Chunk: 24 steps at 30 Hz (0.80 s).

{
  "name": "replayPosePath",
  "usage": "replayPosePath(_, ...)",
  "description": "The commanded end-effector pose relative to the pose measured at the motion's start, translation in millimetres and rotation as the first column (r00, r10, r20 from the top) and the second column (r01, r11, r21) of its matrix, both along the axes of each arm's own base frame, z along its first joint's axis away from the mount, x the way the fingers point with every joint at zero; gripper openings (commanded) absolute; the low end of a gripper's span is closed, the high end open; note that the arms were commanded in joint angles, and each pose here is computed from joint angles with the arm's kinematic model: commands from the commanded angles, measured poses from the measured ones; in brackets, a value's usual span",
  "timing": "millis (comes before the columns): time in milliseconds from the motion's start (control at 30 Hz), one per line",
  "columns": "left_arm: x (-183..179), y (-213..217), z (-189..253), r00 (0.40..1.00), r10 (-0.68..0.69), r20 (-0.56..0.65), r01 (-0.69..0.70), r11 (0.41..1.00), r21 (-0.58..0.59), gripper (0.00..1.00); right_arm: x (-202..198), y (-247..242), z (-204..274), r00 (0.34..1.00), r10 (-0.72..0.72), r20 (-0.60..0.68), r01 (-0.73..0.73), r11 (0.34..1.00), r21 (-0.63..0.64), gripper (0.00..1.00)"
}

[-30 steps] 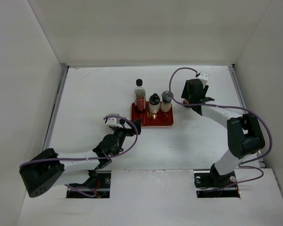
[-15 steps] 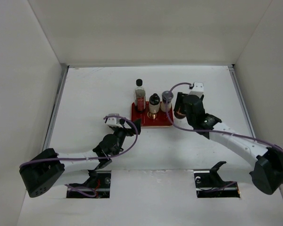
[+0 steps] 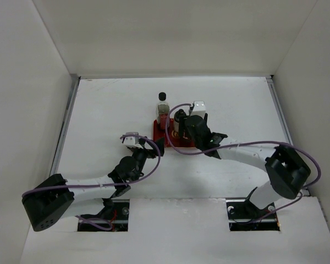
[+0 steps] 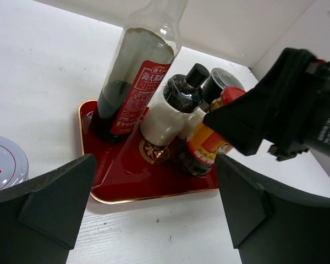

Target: Organize the condiment bottles

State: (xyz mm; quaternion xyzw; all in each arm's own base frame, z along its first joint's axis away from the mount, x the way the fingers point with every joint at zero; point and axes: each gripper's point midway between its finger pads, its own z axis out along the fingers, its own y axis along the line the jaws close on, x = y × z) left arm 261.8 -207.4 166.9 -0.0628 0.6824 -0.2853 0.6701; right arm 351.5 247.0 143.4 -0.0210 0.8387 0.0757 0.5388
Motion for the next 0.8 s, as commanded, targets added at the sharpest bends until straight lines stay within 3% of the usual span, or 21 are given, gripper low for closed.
replayPosePath(0, 2, -2, 28, 0.999, 0.008, 0.051, -0.004, 0.997, -0.076, 0.89, 30, 25, 73, 0.979, -0.039, 0.201, 0.002, 0.984, 0.18, 0.53)
replayPosePath(200, 6, 2, 25, 0.999, 0.033, 0.042, -0.03, 0.997, -0.069, 0.89, 25, 24, 41, 0.988, -0.034, 0.154, 0.013, 0.99, 0.14, 0.59)
replayPosePath(367, 8, 8, 29, 0.997, 0.067, 0.044, -0.064, 0.995, -0.074, 0.89, 19, 19, 43, 0.987, -0.038, 0.156, 0.016, 0.99, 0.142, 0.88)
replayPosePath(467, 10, 11, 30, 0.995, 0.088, 0.038, -0.086, 0.994, -0.063, 0.89, 13, 13, 68, 0.98, -0.039, 0.195, 0.005, 0.985, 0.17, 0.98)
replayPosePath(767, 16, 37, 49, 0.974, 0.221, -0.051, -0.216, 0.972, 0.092, 0.93, -29, -28, 114, 0.961, -0.028, 0.275, -0.047, 0.964, 0.263, 1.0)
